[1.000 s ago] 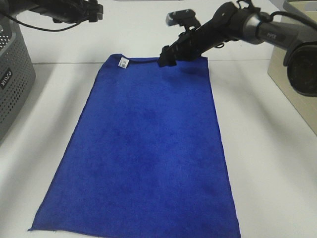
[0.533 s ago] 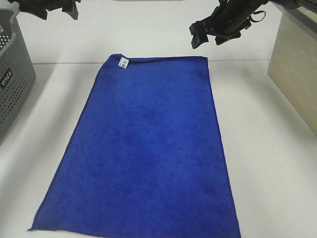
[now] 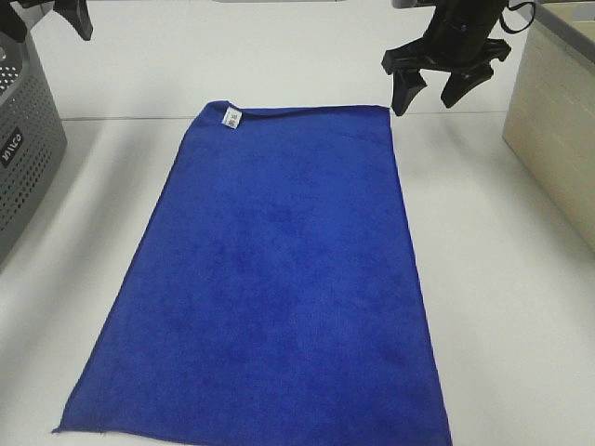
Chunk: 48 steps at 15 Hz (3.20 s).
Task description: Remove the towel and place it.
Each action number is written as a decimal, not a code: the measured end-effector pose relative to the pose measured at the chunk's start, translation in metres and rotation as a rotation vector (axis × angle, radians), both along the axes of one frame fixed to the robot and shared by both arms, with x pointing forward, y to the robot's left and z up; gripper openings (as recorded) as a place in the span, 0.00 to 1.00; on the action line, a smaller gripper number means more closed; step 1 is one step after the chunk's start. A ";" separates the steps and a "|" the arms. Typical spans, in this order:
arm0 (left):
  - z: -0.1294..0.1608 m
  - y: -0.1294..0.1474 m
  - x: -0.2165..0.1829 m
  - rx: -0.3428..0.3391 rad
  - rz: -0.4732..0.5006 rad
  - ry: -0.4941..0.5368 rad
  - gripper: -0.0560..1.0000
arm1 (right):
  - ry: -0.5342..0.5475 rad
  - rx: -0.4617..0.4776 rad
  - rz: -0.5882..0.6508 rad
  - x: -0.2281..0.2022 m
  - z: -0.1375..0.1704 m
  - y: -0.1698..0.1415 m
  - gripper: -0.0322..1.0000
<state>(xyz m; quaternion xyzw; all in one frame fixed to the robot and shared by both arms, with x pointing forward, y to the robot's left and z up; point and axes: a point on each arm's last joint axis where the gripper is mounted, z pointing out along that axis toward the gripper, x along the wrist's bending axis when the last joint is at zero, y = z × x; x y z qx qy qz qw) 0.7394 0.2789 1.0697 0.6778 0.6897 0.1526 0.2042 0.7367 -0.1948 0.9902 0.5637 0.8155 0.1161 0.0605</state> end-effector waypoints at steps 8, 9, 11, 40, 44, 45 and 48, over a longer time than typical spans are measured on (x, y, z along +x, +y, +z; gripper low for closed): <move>0.066 0.008 -0.092 0.051 -0.006 0.006 0.77 | 0.050 0.007 -0.043 -0.071 0.061 -0.013 0.76; 0.072 0.009 -0.103 0.063 -0.009 0.003 0.77 | 0.059 0.009 -0.046 -0.083 0.067 -0.015 0.76; 0.076 0.010 -0.126 0.067 -0.017 0.018 0.77 | 0.087 0.012 -0.056 -0.108 0.073 -0.020 0.76; -0.012 0.024 -0.514 0.065 0.010 -0.557 0.77 | -0.553 0.159 -0.029 -0.485 0.057 -0.092 0.76; -0.016 0.024 -0.507 0.060 0.020 -0.600 0.77 | -0.674 0.187 -0.025 -0.504 0.058 -0.095 0.76; -0.016 0.025 -0.506 0.060 0.025 -0.603 0.77 | -0.700 0.192 -0.024 -0.508 0.058 -0.096 0.76; -0.016 0.025 -0.506 0.053 0.040 -0.601 0.77 | -0.728 0.199 -0.023 -0.512 0.057 -0.097 0.76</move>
